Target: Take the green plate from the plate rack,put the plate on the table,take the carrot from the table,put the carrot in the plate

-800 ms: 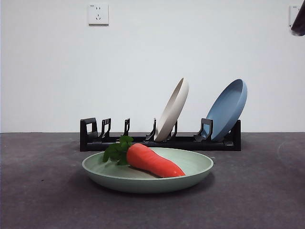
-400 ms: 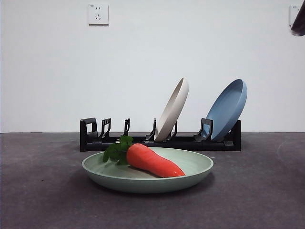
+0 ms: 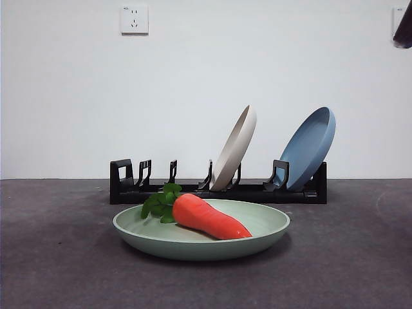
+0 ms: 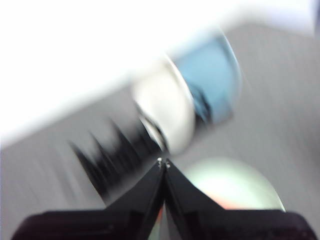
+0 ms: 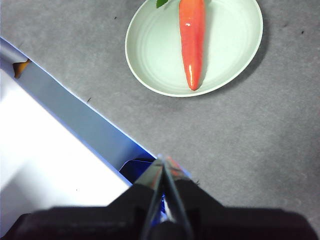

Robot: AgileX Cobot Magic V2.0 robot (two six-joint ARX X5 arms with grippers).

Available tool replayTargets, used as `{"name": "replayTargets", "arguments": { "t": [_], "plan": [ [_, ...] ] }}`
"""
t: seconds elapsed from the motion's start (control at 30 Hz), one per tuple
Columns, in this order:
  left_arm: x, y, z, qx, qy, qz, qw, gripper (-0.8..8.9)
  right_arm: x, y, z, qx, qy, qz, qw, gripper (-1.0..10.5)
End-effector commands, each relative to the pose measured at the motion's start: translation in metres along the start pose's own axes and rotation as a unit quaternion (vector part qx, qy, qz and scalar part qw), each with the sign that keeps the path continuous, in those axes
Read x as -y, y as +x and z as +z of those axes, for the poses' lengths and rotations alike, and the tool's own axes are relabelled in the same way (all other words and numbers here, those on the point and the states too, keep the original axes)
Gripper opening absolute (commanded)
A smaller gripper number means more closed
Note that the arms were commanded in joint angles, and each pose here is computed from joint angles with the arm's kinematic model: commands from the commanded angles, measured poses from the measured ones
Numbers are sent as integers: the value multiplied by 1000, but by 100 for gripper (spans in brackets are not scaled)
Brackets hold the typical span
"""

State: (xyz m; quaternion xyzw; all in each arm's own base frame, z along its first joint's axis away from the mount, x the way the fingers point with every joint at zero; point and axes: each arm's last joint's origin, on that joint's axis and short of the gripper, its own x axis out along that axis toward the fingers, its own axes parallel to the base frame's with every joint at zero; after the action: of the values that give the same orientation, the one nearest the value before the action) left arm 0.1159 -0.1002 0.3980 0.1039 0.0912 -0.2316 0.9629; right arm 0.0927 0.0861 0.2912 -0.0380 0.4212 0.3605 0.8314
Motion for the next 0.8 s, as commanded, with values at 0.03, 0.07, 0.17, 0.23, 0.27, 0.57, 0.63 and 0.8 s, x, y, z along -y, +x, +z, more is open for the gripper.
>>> {"name": "replayTargets", "arguments": {
  "t": [0.03,0.07,0.17,0.23,0.27,0.57,0.63,0.8],
  "plan": [
    [-24,-6,-9,49,7,34,998,-3,0,1,0,1,3,0,1000,1],
    [-32,-10,-14,67,0,54,996,-3,0,1,0,1,3,0,1000,1],
    [-49,-24,-30,104,-13,131,986,-3,0,1,0,1,3,0,1000,0],
    [-55,-31,-45,120,-17,178,977,-3,0,1,0,1,2,0,1000,0],
    [-57,-35,-54,127,-19,199,972,-3,0,1,0,1,3,0,1000,0],
    [-56,-33,-159,116,-27,302,946,-3,0,1,0,1,3,0,1000,0],
    [-54,-28,-181,103,-36,308,945,-3,0,1,0,1,3,0,1000,0],
    [-50,-18,-224,83,-84,313,942,-3,0,1,0,1,3,0,1000,0]
  ]
}}
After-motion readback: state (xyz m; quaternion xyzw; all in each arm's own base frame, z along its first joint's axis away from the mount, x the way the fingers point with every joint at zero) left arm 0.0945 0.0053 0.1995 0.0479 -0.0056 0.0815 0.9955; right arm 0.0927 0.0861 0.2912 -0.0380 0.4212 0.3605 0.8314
